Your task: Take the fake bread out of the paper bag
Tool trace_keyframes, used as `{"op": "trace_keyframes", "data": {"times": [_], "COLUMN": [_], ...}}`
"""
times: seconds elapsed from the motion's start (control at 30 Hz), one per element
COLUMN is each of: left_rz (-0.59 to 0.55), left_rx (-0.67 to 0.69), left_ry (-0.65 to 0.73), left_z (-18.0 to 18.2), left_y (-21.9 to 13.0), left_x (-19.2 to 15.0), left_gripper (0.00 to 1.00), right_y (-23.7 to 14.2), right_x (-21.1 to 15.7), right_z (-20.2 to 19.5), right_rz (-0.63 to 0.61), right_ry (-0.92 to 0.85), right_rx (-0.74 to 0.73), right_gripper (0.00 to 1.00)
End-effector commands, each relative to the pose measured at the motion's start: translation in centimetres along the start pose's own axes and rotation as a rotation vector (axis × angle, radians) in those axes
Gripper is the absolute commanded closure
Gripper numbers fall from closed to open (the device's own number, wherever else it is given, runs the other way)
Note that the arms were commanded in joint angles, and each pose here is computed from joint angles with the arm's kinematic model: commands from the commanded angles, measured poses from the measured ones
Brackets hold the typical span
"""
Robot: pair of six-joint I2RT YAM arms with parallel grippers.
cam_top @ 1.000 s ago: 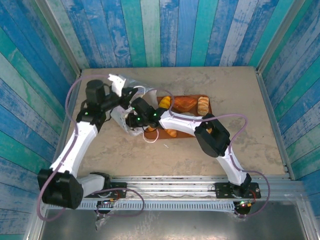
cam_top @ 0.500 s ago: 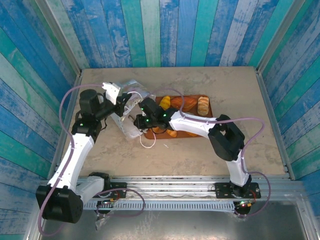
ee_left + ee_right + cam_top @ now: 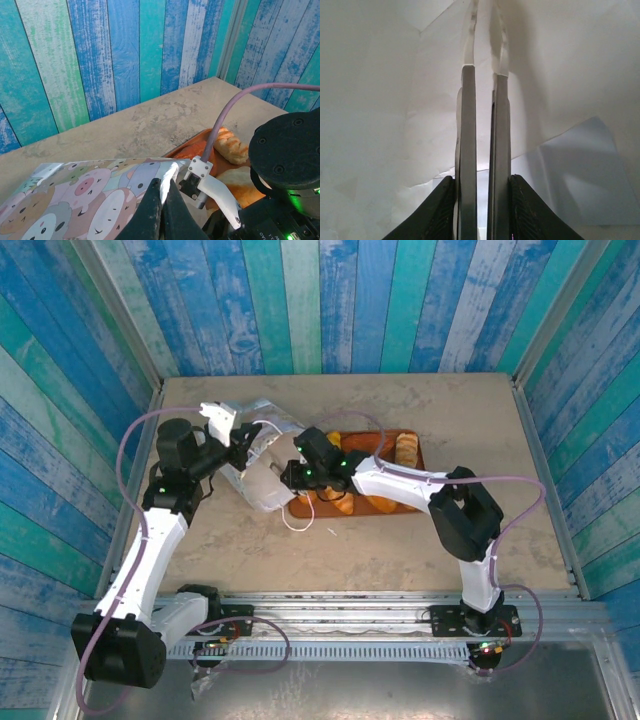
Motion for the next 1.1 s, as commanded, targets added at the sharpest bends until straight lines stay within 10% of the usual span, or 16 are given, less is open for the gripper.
{"op": "trace_keyframes", "data": {"times": [0.0,1.07], "left_rz": [-0.071,-0.069], "left_rx": [0.029,-0.041], "left_ry": [0.008,-0.051], "left_z": [0.3,-0.3], "left_y": [-0.7,-0.2], "left_x": [2.4,1.7], "left_gripper": [1.0,1.0], "right_y": [-0.9,1.3], "right_x": [2.0,4.6], "right_z": [2.1,2.7], "right_rz": [-0.052,-0.16], "right_ry": [0.012,0.078], "right_rx": [0.071,0.018], "right_gripper": [0.67,0.58]}}
Point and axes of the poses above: each hand's point on the last joint's axis, 136 mm out from that joint toward the fingers, its own y axis out along the fingers, its own z axis along the line the jaws close on, x = y × z, the point moved 6 cm from there along -y, back along the fingers, and after that the axes turned 7 degrees about y, right-handed, at the moved point
